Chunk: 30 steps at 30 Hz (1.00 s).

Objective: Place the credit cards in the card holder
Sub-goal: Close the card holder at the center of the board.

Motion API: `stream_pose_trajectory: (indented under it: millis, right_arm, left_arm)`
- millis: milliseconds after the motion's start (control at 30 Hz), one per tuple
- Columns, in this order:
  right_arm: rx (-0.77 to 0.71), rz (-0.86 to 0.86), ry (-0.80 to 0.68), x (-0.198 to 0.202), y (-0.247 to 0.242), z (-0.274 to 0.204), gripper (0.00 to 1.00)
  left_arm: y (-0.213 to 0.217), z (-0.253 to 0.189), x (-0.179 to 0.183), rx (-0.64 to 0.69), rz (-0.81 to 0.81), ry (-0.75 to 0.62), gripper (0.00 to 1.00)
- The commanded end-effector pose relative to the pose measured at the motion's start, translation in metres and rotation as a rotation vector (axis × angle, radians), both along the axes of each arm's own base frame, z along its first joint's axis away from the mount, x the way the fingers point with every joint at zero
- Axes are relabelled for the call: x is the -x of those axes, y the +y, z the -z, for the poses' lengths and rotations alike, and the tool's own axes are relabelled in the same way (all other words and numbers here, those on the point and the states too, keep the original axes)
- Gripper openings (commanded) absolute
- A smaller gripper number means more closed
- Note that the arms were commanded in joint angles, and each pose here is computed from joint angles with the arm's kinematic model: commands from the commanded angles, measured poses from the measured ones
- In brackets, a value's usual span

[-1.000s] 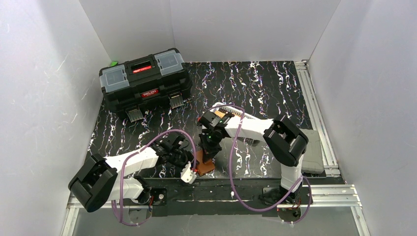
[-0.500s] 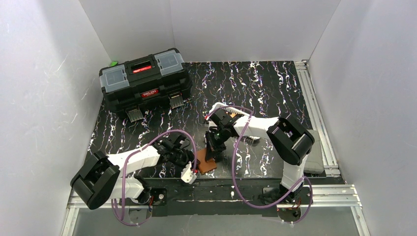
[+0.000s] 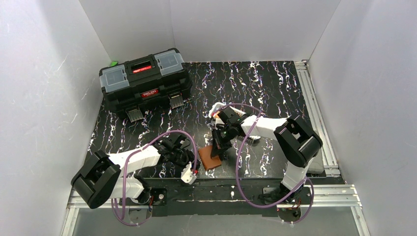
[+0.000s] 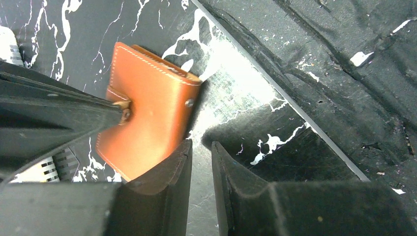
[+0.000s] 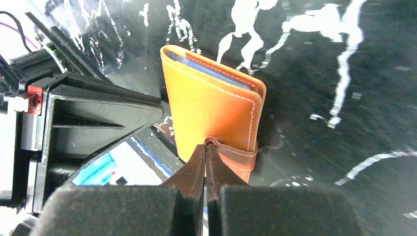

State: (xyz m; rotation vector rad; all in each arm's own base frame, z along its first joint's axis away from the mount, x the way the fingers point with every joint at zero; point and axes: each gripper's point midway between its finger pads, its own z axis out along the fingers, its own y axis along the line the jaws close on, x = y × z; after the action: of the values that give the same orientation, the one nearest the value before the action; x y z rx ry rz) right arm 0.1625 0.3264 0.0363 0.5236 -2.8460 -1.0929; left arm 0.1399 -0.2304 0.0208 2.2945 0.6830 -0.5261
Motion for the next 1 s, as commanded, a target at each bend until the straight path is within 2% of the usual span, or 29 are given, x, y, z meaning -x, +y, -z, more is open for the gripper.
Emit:
stream_pose_trajectory:
  millis: [0, 233, 333, 400, 467, 500, 533, 667, 967]
  right_arm:
    - [0.165, 0.036, -0.095, -0.018, -0.043, 0.027, 0.01]
    - [0.030, 0.011, -0.066, -0.016, -0.029, 0.008, 0.01]
    - [0.033, -0.017, -0.031, -0.012, -0.029, 0.007, 0.01]
    - [0.058, -0.020, -0.026, -0.012, -0.031, 0.008, 0.29]
    - [0.063, -0.017, -0.051, -0.014, -0.033, 0.004, 0.51]
    - [0.064, -0.011, -0.064, -0.016, -0.033, 0.001, 0.60]
    - [0.062, -0.007, -0.078, -0.018, -0.033, -0.003, 0.64]
    - [0.059, 0.005, -0.121, -0.025, -0.031, -0.017, 0.67]
    - [0.072, 0.052, -0.243, -0.038, -0.036, -0.068, 0.67]
  left_arm:
    - [0.023, 0.022, 0.027, -0.105, 0.003, 0.117, 0.21]
    - [0.019, 0.016, 0.022, -0.090, -0.016, 0.111, 0.20]
    - [0.012, 0.010, 0.013, -0.064, -0.044, 0.094, 0.20]
    - [0.011, 0.008, 0.012, -0.061, -0.045, 0.091, 0.20]
    - [0.012, 0.006, 0.013, -0.069, -0.044, 0.096, 0.21]
    - [0.012, 0.003, 0.012, -0.074, -0.046, 0.096, 0.20]
    - [0.012, 0.001, 0.011, -0.081, -0.049, 0.096, 0.21]
    - [0.016, -0.008, 0.006, -0.116, -0.091, 0.106, 0.21]
    - [0.024, -0.050, -0.019, -0.176, -0.331, 0.217, 0.27]
